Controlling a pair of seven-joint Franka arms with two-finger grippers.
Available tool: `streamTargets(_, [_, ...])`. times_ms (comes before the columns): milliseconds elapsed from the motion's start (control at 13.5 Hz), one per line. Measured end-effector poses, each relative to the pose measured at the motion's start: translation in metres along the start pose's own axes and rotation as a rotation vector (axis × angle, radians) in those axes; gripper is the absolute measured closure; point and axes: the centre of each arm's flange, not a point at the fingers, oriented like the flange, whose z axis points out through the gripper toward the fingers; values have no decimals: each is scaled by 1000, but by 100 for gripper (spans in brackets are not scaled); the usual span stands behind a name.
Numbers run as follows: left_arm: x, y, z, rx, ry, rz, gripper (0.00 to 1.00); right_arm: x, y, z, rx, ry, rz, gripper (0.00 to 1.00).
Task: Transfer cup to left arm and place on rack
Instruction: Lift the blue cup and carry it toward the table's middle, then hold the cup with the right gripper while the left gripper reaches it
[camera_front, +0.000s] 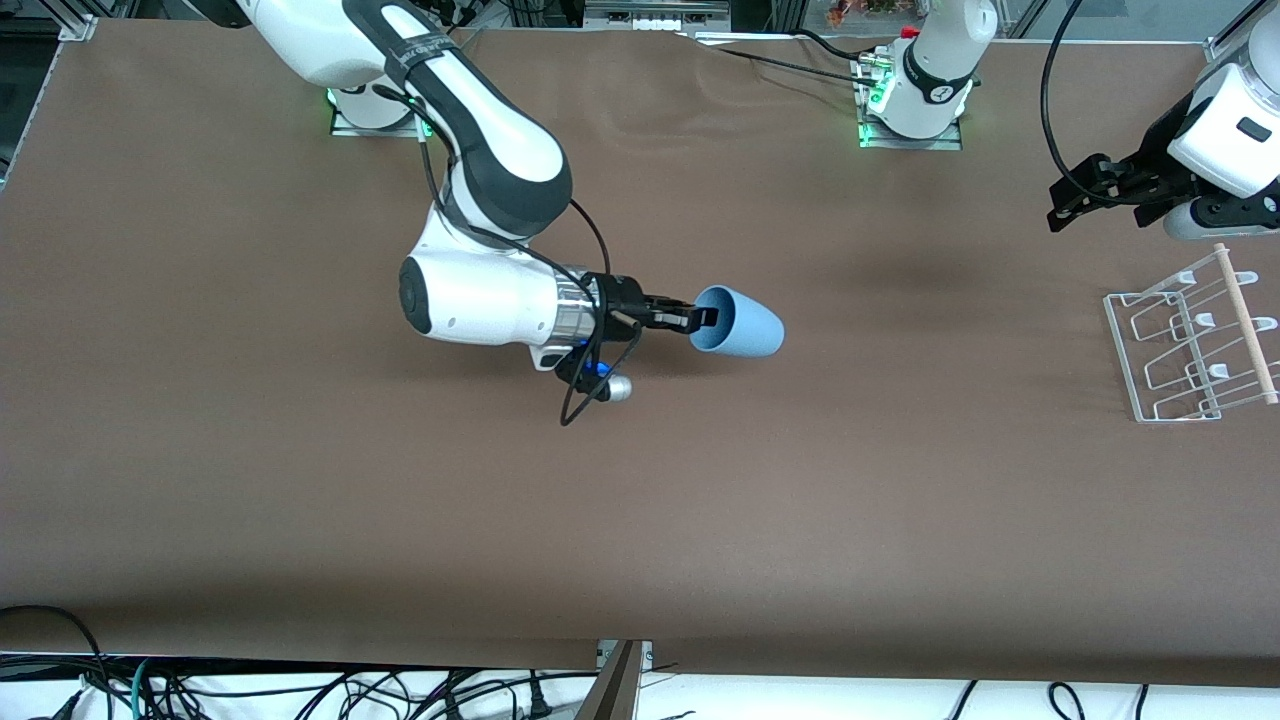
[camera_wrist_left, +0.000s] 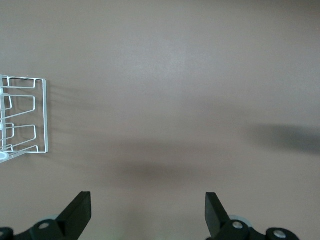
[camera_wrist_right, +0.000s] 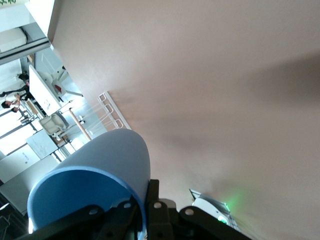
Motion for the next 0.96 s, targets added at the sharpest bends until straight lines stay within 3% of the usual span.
streamTargets(594, [8, 27, 12, -15, 7, 47, 0, -10, -18, 15, 104, -12, 30, 95])
streamTargets(965, [28, 75, 67, -18, -78, 182, 0, -10, -24, 12, 126, -17, 33, 95])
